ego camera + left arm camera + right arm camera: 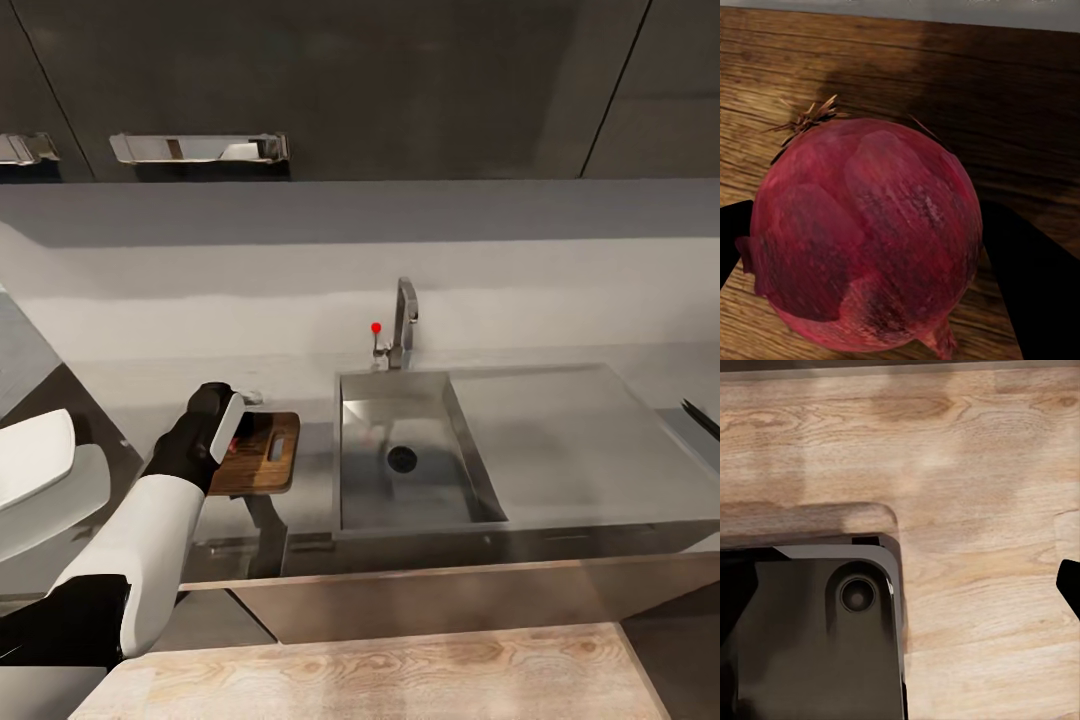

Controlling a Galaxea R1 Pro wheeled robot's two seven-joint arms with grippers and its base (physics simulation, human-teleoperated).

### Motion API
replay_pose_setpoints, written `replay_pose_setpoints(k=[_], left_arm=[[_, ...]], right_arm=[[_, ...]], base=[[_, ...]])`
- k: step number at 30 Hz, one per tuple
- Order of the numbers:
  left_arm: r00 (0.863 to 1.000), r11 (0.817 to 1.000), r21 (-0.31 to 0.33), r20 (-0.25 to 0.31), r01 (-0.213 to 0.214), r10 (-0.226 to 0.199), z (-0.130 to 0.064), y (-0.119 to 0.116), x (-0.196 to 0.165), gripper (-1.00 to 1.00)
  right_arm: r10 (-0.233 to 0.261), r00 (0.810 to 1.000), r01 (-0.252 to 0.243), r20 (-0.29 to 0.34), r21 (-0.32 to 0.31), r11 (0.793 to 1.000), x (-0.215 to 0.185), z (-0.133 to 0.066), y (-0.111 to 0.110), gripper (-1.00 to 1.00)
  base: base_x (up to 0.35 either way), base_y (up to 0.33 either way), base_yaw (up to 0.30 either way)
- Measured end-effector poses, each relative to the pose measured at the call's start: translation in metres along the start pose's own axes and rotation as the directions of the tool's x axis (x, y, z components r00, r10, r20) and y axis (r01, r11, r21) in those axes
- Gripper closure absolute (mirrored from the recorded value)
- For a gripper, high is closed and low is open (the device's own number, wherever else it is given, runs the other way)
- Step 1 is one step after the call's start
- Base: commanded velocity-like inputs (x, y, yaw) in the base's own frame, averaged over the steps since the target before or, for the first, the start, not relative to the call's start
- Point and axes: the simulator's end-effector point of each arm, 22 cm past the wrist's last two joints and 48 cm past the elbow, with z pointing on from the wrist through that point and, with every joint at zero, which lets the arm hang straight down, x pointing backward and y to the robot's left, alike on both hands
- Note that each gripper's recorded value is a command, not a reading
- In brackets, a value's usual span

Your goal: In the kitchen, take the Vidalia onion out of the sink, dice it on the chopping board with the paring knife, put the diced onion into the bowl on the countertop, then place both the paring knife and the chopping board into the sink.

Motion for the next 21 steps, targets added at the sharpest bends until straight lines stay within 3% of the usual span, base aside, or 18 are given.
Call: replay_pose_setpoints(k=[11,12,21], left_arm=[[1.0,1.0,0.0,0.001,0.003,-0.003,0.0002,0.0003,-0.0003,1.0],[1.0,1.0,0.0,0.001,0.003,-0.003,0.0003,0.0003,-0.0004,-1.0],[1.0,1.0,-0.003,0.001,0.003,-0.003,0.001,0.0013,-0.0006,-1.0]], right_arm=[[0.0,1.0,0.0,0.0,0.0,1.0,0.0001,0.0,0.0,-1.0],[0.0,1.0,0.0,0.0,0.0,1.0,0.0001,0.0,0.0,-1.0],[0.0,1.0,0.0,-0.001,0.0,1.0,0.0002,0.0002,0.0,-1.0]], base=[[0.0,0.0,0.0],[0.0,0.0,0.0],[0.0,0.0,0.0]])
